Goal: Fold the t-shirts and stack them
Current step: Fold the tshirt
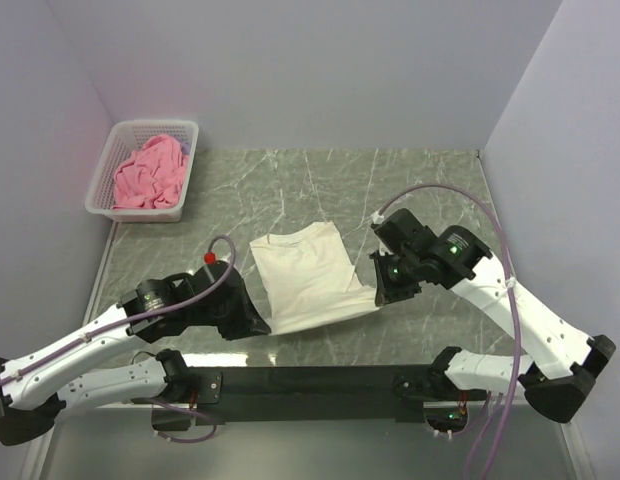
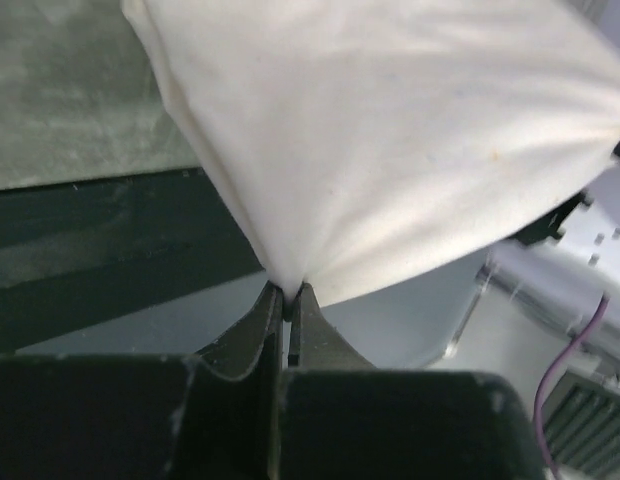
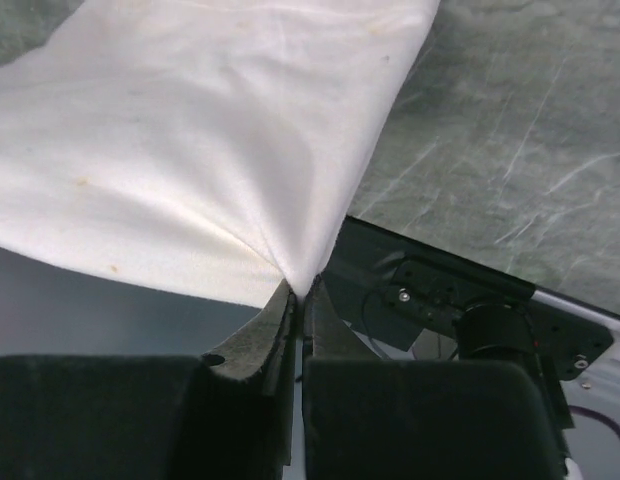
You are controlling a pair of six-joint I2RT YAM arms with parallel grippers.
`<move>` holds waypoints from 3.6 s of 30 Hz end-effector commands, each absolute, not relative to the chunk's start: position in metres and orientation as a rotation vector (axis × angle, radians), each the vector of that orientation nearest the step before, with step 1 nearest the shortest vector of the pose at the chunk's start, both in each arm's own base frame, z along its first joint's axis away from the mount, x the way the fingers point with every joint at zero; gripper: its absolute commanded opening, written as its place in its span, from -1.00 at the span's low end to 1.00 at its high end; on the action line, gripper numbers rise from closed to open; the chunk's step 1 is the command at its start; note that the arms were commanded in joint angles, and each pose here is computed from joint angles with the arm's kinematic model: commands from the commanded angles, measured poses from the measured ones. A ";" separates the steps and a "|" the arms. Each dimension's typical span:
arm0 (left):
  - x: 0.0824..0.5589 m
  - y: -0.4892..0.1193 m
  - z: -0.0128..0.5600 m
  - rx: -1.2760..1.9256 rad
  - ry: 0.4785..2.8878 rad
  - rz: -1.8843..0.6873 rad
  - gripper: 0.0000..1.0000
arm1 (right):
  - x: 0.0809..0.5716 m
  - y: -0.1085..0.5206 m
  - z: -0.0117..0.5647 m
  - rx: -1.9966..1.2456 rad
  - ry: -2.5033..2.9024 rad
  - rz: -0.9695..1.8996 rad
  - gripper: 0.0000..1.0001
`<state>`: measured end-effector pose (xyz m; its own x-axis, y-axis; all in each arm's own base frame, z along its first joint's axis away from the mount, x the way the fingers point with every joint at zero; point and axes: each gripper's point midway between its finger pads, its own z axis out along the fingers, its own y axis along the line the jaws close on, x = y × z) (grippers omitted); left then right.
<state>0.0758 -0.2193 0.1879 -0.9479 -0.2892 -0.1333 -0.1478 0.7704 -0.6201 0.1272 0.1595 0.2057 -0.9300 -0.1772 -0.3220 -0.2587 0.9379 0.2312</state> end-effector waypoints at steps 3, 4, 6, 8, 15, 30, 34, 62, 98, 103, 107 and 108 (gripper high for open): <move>0.115 -0.194 0.198 -0.598 2.571 -0.705 -0.99 | 0.143 0.142 0.213 -0.369 2.798 0.195 -1.00; 0.119 -0.194 0.196 -0.612 2.561 -0.686 -0.99 | 0.150 0.145 0.213 -0.370 2.797 0.183 -1.00; 0.131 -0.195 0.192 -0.650 2.513 -0.657 -0.99 | 0.164 0.149 0.212 -0.363 2.780 0.175 -1.00; 0.138 -0.196 0.189 -0.684 2.481 -0.646 -0.99 | 0.174 0.152 0.212 -0.355 2.772 0.177 -1.00; 0.165 -0.185 0.190 -0.804 2.335 -0.592 -0.99 | 0.220 0.166 0.222 -0.331 2.704 0.171 -1.00; 0.227 -0.176 0.164 -0.817 2.266 -0.480 -0.99 | 0.286 0.194 0.210 -0.323 2.660 0.157 -1.00; 0.242 -0.175 0.159 -0.786 2.257 -0.467 -0.99 | 0.302 0.198 0.201 -0.316 2.658 0.148 -1.00; 0.300 -0.156 0.098 -0.787 2.273 -0.302 -0.99 | 0.395 0.222 0.152 -0.299 2.565 0.116 -1.00; 0.341 -0.155 0.021 -0.689 2.356 -0.185 -0.99 | 0.416 0.220 0.034 -0.242 2.666 0.105 -1.00; 0.322 -0.161 0.005 -0.675 2.455 -0.207 -0.99 | 0.372 0.214 0.005 -0.220 2.824 0.150 -1.00; 0.292 -0.160 0.004 -0.672 2.525 -0.223 -0.99 | 0.324 0.211 -0.006 -0.188 2.920 0.232 -1.00; 0.275 -0.160 -0.001 -0.650 2.561 -0.207 -0.99 | 0.313 0.210 -0.006 -0.186 2.938 0.237 -1.00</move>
<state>0.3358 -0.1676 0.0262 -0.6434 -0.5517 -0.5307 -0.4103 0.8338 -0.3695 0.3814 0.2274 0.0220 -0.9080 -0.1037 -0.4060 -0.1777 0.9727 0.1492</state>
